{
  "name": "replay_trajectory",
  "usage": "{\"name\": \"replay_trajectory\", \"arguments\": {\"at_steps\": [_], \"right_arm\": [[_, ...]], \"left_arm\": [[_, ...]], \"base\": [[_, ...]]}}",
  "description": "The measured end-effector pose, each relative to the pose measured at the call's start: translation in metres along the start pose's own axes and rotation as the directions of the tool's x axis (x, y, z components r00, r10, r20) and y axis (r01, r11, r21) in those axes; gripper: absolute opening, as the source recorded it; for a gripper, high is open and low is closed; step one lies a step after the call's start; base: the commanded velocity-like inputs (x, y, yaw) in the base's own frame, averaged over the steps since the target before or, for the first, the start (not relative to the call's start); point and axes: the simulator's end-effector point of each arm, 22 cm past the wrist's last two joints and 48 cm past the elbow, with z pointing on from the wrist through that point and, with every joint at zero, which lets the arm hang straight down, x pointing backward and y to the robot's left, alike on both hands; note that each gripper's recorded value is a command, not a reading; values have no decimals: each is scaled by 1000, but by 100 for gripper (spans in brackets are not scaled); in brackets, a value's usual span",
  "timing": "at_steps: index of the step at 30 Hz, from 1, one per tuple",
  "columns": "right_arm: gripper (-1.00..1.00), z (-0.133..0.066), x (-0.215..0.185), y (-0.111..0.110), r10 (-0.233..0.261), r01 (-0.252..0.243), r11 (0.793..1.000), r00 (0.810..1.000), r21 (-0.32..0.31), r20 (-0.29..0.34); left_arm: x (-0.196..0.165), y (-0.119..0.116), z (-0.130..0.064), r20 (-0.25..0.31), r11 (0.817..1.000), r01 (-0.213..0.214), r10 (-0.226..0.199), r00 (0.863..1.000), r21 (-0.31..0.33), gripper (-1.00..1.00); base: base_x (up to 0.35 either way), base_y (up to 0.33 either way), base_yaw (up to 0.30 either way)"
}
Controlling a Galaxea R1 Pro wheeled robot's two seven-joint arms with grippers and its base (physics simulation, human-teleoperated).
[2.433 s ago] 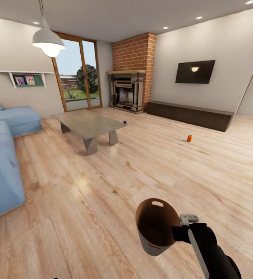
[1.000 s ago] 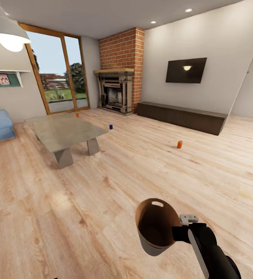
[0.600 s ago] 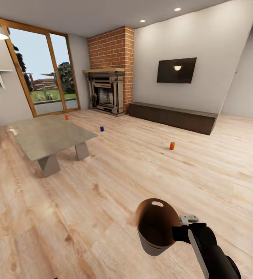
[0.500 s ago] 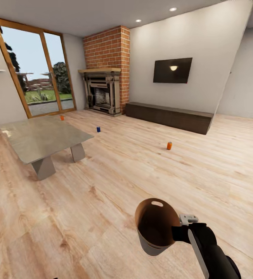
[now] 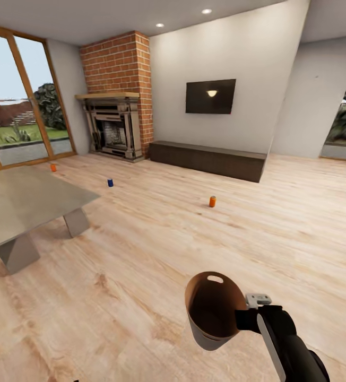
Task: Put the three can of soda from the living room inside the tash can in the kitchen.
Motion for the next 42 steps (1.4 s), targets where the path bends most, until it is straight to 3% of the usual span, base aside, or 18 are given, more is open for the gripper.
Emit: {"name": "replay_trajectory", "arguments": {"at_steps": [42], "right_arm": [[-100,0,0,1,0,0,1000,1000,-1,0]], "left_arm": [[0,0,0,0,1000,1,-1,1000,0,100]], "base": [[343,-5,-258]]}}
